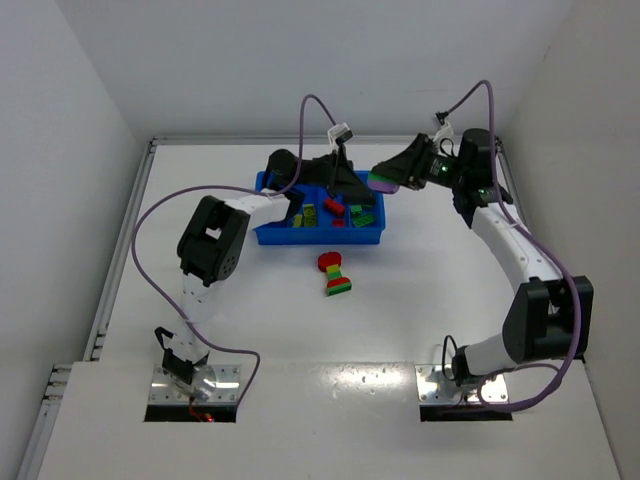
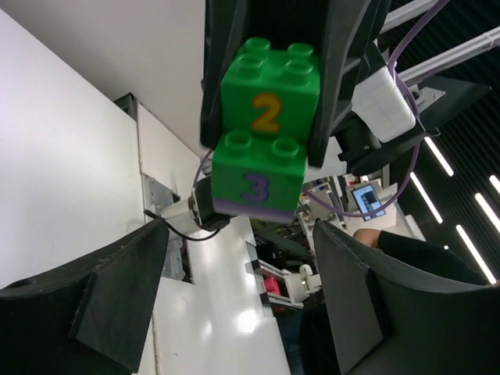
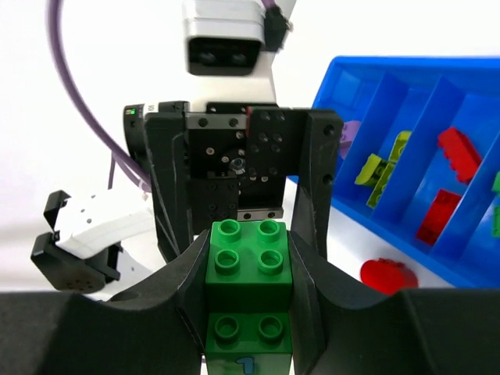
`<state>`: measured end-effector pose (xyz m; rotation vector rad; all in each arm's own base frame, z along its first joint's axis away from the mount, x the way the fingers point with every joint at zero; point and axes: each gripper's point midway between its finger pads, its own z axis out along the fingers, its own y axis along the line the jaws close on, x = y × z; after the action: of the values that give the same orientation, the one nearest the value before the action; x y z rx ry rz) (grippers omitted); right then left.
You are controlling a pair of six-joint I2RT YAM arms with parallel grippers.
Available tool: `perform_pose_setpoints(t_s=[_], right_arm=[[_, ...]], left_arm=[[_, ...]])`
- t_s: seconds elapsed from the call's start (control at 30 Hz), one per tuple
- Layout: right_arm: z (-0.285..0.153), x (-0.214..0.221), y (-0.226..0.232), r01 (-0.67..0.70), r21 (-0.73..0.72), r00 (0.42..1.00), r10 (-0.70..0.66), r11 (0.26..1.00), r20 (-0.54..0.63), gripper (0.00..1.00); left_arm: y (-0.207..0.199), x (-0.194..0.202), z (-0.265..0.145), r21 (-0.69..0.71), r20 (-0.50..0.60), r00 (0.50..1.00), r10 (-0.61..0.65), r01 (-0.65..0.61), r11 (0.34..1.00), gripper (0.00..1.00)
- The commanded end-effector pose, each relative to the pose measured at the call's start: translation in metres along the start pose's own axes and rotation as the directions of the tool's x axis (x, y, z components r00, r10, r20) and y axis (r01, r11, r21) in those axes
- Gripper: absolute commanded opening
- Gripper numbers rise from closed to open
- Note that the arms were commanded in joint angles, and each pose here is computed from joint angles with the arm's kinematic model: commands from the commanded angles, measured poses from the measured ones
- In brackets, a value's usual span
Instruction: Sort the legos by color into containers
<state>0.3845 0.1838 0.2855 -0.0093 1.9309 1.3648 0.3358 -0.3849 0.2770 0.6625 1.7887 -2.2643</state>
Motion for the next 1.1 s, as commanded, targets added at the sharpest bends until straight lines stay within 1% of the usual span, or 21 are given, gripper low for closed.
perform_pose_setpoints(t_s=[0.0, 0.1, 0.17, 0.2, 0.23, 0.3, 0.33, 0.43, 0.47, 0.57, 0.67, 0.73, 0.77, 0.8, 0.83, 0.9, 0.93, 1.0, 1.07], right_arm=[[0.005, -0.010, 0.015, -0.015, 0.006, 0.999, 0.015, 1.000, 0.033, 0.00], [0.008, -0.006, 0.009, -0.058, 0.038, 0.998, 0.057, 0.998, 0.039, 0.00], [0.010, -0.002, 0.008, -0.064, 0.044, 0.997, 0.062, 0.997, 0.034, 0.00], [0.012, -0.002, 0.009, -0.056, 0.042, 0.998, 0.054, 0.998, 0.040, 0.00], [0.012, -0.002, 0.009, -0.056, 0.042, 0.998, 0.054, 0.998, 0.040, 0.00], [0.015, -0.001, 0.012, -0.057, 0.038, 0.997, 0.056, 0.998, 0.044, 0.00], [0.015, -0.001, 0.012, -0.057, 0.038, 0.998, 0.056, 0.998, 0.043, 0.00], [0.015, -0.004, 0.009, -0.058, 0.051, 0.997, 0.055, 0.997, 0.058, 0.00], [0.015, -0.004, 0.009, -0.058, 0.051, 0.997, 0.055, 0.997, 0.059, 0.00], [0.015, -0.004, 0.004, -0.065, 0.068, 0.996, 0.060, 0.996, 0.068, 0.00], [0.016, -0.006, 0.004, -0.059, 0.069, 0.995, 0.054, 0.996, 0.079, 0.00], [0.014, -0.015, -0.006, -0.064, 0.095, 0.992, 0.054, 0.993, 0.113, 0.00], [0.016, -0.016, -0.008, -0.066, 0.097, 0.992, 0.056, 0.993, 0.112, 0.00], [0.009, -0.029, -0.014, -0.068, 0.114, 0.988, 0.051, 0.991, 0.148, 0.00], [0.008, -0.036, -0.019, -0.077, 0.117, 0.985, 0.057, 0.990, 0.162, 0.00], [0.004, -0.052, -0.018, -0.062, 0.115, 0.980, 0.039, 0.991, 0.194, 0.00], [0.000, -0.064, -0.021, -0.054, 0.119, 0.975, 0.027, 0.991, 0.220, 0.00], [-0.009, -0.076, -0.025, -0.052, 0.130, 0.968, 0.018, 0.990, 0.249, 0.00], [-0.015, -0.081, -0.030, -0.057, 0.140, 0.964, 0.018, 0.988, 0.265, 0.00]], left_arm=[[-0.051, -0.004, 0.008, 0.107, 0.028, 0.934, 0.357, -0.358, 0.928, 0.80], [-0.054, -0.007, 0.008, 0.110, 0.038, 0.931, 0.364, -0.366, 0.924, 0.78], [-0.055, -0.007, 0.008, 0.110, 0.038, 0.931, 0.364, -0.366, 0.924, 0.77], [-0.050, -0.007, 0.008, 0.107, 0.038, 0.930, 0.365, -0.367, 0.924, 0.74], [-0.050, -0.009, 0.008, 0.107, 0.047, 0.930, 0.364, -0.367, 0.924, 0.68], [-0.050, -0.009, 0.009, 0.104, 0.046, 0.933, 0.356, -0.359, 0.928, 0.58], [-0.050, -0.009, 0.009, 0.104, 0.046, 0.934, 0.356, -0.358, 0.928, 0.48], [-0.050, -0.009, 0.009, 0.104, 0.046, 0.934, 0.356, -0.358, 0.928, 0.36], [-0.049, -0.011, 0.009, 0.102, 0.055, 0.936, 0.347, -0.350, 0.931, 0.28], [-0.048, -0.011, 0.009, 0.100, 0.063, 0.939, 0.337, -0.342, 0.934, 0.17], [-0.049, -0.008, 0.008, 0.110, 0.064, 0.936, 0.347, -0.352, 0.929, 0.13], [-0.049, -0.002, 0.006, 0.111, 0.061, 0.943, 0.328, -0.333, 0.936, 0.11], [-0.047, 0.000, 0.005, 0.111, 0.061, 0.944, 0.326, -0.331, 0.937, 0.11], [-0.050, 0.002, 0.005, 0.113, 0.061, 0.945, 0.322, -0.327, 0.938, 0.11], [-0.044, 0.010, 0.007, 0.114, 0.052, 0.952, 0.302, -0.306, 0.945, 0.11], [-0.048, 0.015, 0.005, 0.111, 0.051, 0.955, 0.292, -0.296, 0.949, 0.10], [-0.040, 0.022, 0.007, 0.106, 0.043, 0.962, 0.269, -0.272, 0.956, 0.10], [-0.045, 0.028, 0.005, 0.104, 0.036, 0.955, 0.293, -0.295, 0.950, 0.10], [-0.033, 0.032, 0.004, 0.075, 0.027, 0.961, 0.276, -0.277, 0.958, 0.10]])
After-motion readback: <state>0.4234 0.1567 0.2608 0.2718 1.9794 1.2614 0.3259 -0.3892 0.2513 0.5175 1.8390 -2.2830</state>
